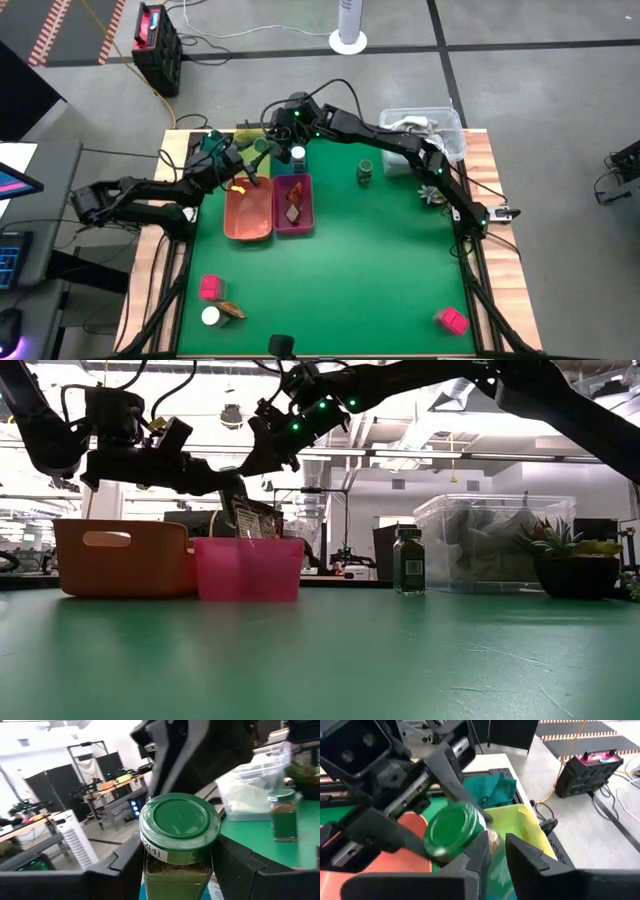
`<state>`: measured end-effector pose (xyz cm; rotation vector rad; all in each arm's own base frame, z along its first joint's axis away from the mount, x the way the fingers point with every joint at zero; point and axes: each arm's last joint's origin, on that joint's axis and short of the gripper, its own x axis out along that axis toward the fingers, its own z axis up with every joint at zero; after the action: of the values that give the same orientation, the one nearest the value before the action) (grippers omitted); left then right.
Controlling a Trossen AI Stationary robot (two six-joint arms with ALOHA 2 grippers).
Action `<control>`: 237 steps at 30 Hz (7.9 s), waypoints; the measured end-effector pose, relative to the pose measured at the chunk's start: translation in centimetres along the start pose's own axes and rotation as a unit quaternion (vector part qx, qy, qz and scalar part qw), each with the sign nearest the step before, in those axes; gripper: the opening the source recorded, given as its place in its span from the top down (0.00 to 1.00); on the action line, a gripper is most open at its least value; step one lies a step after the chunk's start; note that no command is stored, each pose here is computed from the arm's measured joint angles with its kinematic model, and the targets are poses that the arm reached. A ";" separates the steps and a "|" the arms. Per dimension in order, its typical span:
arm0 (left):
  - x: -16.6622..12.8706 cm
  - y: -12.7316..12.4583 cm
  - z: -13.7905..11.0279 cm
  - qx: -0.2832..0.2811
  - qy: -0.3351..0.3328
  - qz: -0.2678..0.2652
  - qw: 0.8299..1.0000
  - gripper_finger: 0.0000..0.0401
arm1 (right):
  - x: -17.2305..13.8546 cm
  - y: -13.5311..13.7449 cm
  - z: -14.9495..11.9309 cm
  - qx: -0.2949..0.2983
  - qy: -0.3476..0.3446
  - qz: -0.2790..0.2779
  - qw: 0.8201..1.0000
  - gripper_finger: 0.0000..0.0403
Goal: Sort spices by type
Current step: Put the left green seasoning bottle into the yellow bin, then put the green seasoning bottle into the yellow bin
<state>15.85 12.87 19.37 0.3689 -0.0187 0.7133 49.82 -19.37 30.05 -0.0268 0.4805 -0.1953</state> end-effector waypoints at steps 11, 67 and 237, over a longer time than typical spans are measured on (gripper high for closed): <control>-0.1 1.7 -1.4 -0.030 0.060 0.060 0.996 0.53 | -3.3 -1.7 0.6 0.000 0.052 -0.013 0.999 0.76; 3.0 3.4 -5.9 -0.166 0.203 0.227 0.938 0.34 | -13.1 2.2 4.8 -0.059 0.082 0.017 0.995 0.77; 2.4 -8.4 6.6 -0.008 0.089 -0.027 0.996 0.50 | -14.5 3.6 0.4 -0.112 0.219 -0.083 0.966 0.29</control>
<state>23.76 6.34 23.19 0.2888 0.1539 0.6892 38.01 -12.99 36.76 -0.2495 0.9423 -0.3125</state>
